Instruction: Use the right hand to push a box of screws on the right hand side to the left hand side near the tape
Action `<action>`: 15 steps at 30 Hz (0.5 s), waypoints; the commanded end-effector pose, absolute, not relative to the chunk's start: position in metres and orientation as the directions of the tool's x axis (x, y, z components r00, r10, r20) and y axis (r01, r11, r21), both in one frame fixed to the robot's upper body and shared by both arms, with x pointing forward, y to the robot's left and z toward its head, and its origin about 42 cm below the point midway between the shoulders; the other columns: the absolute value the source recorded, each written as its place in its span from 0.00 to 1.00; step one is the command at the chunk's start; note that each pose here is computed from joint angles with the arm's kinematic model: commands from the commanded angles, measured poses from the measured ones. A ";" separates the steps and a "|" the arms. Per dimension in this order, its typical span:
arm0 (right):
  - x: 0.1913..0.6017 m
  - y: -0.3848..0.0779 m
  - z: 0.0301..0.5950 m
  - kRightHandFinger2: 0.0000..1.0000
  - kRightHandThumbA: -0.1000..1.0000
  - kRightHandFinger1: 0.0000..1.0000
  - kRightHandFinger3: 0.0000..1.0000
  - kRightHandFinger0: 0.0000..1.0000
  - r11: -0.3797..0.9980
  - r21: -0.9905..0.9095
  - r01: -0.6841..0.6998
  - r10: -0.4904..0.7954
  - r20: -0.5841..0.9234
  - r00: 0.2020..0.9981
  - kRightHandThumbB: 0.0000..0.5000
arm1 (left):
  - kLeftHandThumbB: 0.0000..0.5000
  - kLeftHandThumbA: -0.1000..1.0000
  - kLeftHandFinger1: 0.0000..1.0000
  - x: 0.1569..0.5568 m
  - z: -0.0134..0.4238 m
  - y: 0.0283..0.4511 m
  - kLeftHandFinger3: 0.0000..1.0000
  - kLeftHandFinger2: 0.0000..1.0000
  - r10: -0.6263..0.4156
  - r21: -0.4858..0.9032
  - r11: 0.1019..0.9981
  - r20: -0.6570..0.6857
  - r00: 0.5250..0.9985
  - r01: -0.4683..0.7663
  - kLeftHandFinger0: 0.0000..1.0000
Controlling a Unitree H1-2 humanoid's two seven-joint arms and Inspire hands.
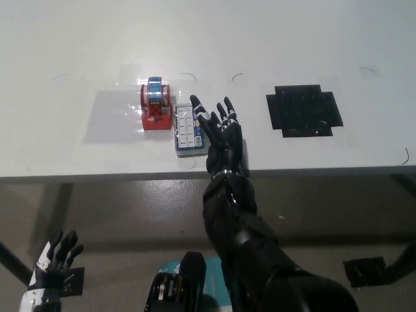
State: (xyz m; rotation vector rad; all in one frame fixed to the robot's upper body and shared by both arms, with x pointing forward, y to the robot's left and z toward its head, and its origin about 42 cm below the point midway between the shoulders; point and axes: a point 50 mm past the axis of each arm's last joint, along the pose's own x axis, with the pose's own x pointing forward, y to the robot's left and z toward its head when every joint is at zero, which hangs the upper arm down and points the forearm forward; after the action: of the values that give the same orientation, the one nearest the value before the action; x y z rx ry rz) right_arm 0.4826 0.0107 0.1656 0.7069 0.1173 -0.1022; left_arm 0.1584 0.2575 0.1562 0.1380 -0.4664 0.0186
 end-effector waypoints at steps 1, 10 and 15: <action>0.479 0.039 0.183 1.00 1.00 1.00 1.00 1.00 0.720 0.681 0.135 -0.040 -0.154 0.987 0.34 | 0.58 1.00 1.00 0.153 0.164 0.252 1.00 1.00 -0.027 0.137 0.989 0.498 0.867 -0.048 1.00; 0.484 -0.006 0.196 1.00 1.00 1.00 1.00 1.00 0.874 0.475 0.098 -0.156 0.083 0.984 0.33 | 0.58 1.00 1.00 0.154 0.166 0.259 1.00 1.00 -0.022 0.146 0.987 0.503 0.864 -0.060 1.00; 0.454 -0.038 0.204 1.00 1.00 1.00 1.00 1.00 0.919 0.391 0.052 -0.187 0.314 0.931 0.35 | 0.55 0.99 1.00 0.158 0.166 0.269 1.00 1.00 -0.027 0.161 0.985 0.506 0.862 -0.063 1.00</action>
State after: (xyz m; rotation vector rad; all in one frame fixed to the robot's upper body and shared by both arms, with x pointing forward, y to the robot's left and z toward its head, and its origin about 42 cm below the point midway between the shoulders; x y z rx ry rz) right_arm 0.4702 -0.0248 0.1660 0.5727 -0.0774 -0.1594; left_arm 0.1591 0.2595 0.1567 0.1501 -0.4678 0.0258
